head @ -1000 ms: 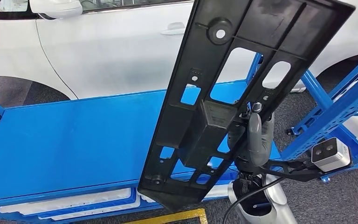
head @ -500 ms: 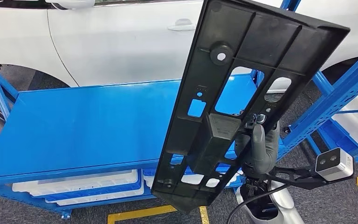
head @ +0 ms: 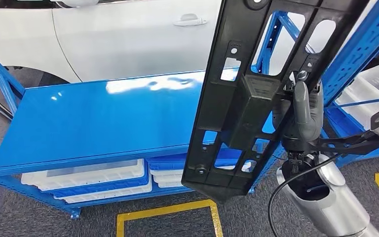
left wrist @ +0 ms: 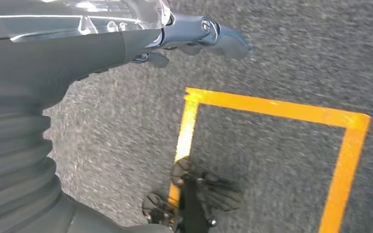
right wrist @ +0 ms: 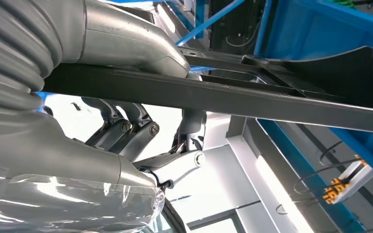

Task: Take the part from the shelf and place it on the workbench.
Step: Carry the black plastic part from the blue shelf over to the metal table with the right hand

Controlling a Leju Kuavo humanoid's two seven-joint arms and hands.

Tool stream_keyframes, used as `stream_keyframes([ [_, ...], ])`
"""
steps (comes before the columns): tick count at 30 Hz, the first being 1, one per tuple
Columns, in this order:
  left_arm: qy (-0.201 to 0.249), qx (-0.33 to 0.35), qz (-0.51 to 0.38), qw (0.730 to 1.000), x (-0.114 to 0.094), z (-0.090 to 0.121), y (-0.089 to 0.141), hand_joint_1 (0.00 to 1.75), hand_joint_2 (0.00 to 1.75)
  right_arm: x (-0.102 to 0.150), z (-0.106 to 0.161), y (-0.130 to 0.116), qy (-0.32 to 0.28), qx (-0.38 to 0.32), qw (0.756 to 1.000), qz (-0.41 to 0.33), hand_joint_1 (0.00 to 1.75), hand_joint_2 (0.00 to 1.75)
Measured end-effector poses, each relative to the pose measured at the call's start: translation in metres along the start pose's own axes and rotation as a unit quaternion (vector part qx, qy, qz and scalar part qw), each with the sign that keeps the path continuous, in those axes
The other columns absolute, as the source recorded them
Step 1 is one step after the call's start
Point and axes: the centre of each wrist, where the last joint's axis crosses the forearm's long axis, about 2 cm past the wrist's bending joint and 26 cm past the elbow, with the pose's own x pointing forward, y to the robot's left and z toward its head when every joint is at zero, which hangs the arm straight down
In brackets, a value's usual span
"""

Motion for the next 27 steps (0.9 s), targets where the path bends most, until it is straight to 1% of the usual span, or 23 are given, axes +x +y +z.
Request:
stream_keyframes([
  [6,-0.007,0.006,-0.006,1.0,0.004,-0.003,0.005,0.0,1.75,-0.003,0.005,0.004,-0.002,0.019,1.0,-0.003,1.75,1.75],
  [9,-0.011,0.01,-0.008,1.0,0.007,-0.005,0.006,0.0,1.75,-0.004,-0.001,0.006,-0.002,0.028,1.0,-0.004,1.75,1.75],
  [16,-0.01,0.014,-0.009,1.0,0.008,-0.005,0.005,0.0,1.75,-0.007,-0.013,0.006,0.012,0.041,0.999,-0.003,1.75,1.75],
  [19,-0.01,0.01,-0.01,1.0,0.007,-0.005,0.005,0.0,1.75,-0.01,-0.015,0.006,0.022,0.045,0.999,-0.006,1.75,1.75],
  [23,-0.014,0.0,-0.013,1.0,0.008,-0.005,0.005,0.0,1.75,-0.01,-0.024,0.007,0.019,0.057,0.998,-0.003,1.75,1.75],
  [27,-0.015,-0.005,-0.016,1.0,0.008,-0.005,0.005,0.0,1.75,-0.013,-0.02,0.008,0.016,0.071,0.997,0.003,1.75,1.75],
])
